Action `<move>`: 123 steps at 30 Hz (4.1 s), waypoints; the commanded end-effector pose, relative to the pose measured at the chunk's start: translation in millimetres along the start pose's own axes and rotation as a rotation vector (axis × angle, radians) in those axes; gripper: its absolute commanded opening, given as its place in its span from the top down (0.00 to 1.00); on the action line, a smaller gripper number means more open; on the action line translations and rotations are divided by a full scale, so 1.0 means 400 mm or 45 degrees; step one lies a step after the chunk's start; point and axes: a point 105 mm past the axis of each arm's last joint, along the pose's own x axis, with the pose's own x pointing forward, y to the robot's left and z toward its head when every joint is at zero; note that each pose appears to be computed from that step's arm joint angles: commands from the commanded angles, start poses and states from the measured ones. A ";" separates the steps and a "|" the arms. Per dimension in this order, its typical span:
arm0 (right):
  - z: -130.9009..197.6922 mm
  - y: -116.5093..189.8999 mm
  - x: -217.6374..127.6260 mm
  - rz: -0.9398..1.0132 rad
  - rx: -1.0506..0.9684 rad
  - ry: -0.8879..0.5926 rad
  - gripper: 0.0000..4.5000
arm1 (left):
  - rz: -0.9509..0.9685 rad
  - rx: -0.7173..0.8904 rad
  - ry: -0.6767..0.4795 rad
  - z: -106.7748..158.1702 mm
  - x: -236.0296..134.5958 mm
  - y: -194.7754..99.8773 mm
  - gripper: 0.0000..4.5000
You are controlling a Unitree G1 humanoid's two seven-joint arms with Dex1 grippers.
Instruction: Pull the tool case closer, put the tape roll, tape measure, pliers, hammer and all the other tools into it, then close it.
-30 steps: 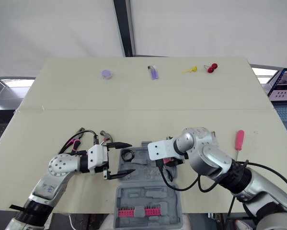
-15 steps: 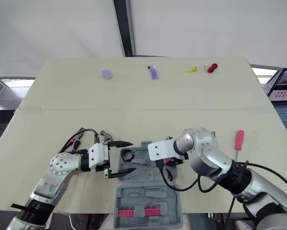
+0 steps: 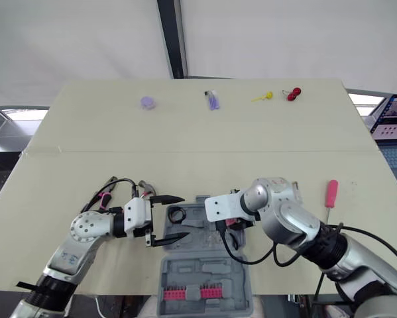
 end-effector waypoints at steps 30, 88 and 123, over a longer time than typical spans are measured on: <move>0.046 -0.016 -0.145 -0.134 0.175 -0.467 0.01 | -0.010 0.040 -0.037 0.025 0.008 -0.008 0.00; -0.098 0.039 0.027 -0.199 0.532 -0.804 0.58 | -0.011 0.054 -0.018 0.043 0.003 0.006 0.00; -0.201 -0.026 -0.153 -0.436 0.977 -1.018 0.58 | 0.281 -0.048 0.012 0.044 -0.086 0.067 0.00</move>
